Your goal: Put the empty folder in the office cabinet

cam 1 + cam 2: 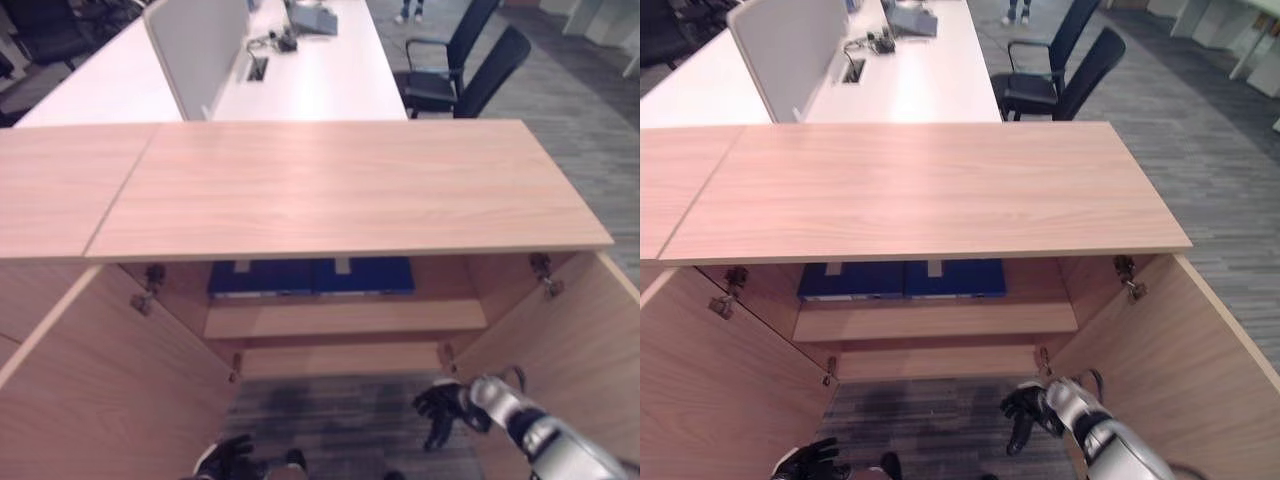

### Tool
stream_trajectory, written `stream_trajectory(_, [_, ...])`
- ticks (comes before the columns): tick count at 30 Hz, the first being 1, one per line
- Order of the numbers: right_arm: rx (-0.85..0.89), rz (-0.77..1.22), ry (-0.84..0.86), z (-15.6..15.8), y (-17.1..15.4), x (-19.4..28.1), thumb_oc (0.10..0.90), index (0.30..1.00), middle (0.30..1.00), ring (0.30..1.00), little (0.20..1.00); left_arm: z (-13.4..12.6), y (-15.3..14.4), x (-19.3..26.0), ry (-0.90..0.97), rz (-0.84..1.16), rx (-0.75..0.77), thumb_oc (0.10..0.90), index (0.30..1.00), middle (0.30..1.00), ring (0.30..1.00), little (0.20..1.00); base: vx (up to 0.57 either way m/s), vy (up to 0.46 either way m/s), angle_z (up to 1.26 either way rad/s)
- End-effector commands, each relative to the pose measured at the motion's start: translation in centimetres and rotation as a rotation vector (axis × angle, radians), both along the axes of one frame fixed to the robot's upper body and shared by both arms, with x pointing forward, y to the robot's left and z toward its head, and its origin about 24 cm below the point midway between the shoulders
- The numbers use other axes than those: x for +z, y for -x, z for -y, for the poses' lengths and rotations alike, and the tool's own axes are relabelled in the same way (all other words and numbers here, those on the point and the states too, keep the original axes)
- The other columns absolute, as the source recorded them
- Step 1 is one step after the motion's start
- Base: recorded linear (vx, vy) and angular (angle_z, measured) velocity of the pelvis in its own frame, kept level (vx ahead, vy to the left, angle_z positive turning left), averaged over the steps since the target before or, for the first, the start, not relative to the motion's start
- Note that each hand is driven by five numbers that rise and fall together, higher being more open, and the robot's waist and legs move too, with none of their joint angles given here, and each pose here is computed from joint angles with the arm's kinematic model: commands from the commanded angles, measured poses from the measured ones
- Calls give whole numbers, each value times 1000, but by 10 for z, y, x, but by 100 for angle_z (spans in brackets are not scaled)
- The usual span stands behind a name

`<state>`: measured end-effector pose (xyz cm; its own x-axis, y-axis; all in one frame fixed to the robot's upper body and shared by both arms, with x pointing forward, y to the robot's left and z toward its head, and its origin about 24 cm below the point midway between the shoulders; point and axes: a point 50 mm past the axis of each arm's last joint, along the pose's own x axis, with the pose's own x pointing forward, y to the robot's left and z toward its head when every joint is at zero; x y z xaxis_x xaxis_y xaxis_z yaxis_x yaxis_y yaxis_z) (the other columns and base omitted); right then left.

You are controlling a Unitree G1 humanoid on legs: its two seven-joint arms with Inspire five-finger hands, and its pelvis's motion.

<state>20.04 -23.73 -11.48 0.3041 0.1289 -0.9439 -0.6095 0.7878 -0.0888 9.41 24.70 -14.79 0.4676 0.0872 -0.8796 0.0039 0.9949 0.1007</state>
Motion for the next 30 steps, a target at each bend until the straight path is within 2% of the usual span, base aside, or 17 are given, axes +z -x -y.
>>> stream_trajectory(1, [-223, 167, -67, 4, -33, 18, 800, 900, 900, 900, 900, 10, -13, 2, 56, 73, 22, 800, 900, 900, 900, 900, -112, 229, 10])
stream_trajectory(4, [-687, 179, -161, 15, 2, -3, 800, 900, 900, 900, 900, 14, -1, -6, 50, 16, 83, 800, 900, 900, 900, 900, -101, 227, 11])
stream_trajectory(5, [-689, 180, -162, 15, 3, -3, 800, 900, 900, 900, 900, 13, -2, -6, 49, 16, 81, 800, 900, 900, 900, 900, -57, 138, 16])
stream_trajectory(7, [-921, 150, -203, 16, 33, -18, 800, 900, 900, 900, 900, 17, 11, -12, 32, -36, 54, 800, 900, 900, 900, 900, -71, 166, 10])
stream_trajectory(9, [-981, 139, -215, 15, 43, -23, 800, 900, 900, 900, 900, 18, 14, -13, 33, -48, 61, 800, 900, 900, 900, 900, -74, 130, 4])
stream_trajectory(11, [-1125, 79, -221, 11, 81, -37, 800, 900, 900, 900, 900, 23, 29, -18, 31, -92, 66, 800, 900, 900, 900, 900, -157, 181, -4])
stream_trajectory(17, [-1335, 136, -226, 24, 93, -37, 800, 900, 900, 900, 900, 30, 27, -19, 30, -90, 53, 800, 900, 900, 900, 900, -115, 46, -39])
stream_trajectory(18, [-1429, 151, -232, 29, 98, -36, 800, 900, 900, 900, 900, 32, 29, -20, 36, -92, 63, 800, 900, 900, 900, 900, -70, -5, -66])
stream_trajectory(20, [-1499, 168, -228, 35, 105, -36, 800, 900, 900, 900, 900, 31, 28, -19, 41, -81, 91, 800, 900, 900, 900, 900, -75, -45, -63])
stream_trajectory(30, [-1536, 209, -119, 63, 123, -29, 800, 900, 900, 900, 900, 26, 26, -17, 35, -56, 120, 800, 900, 900, 900, 900, 7, -157, -83])
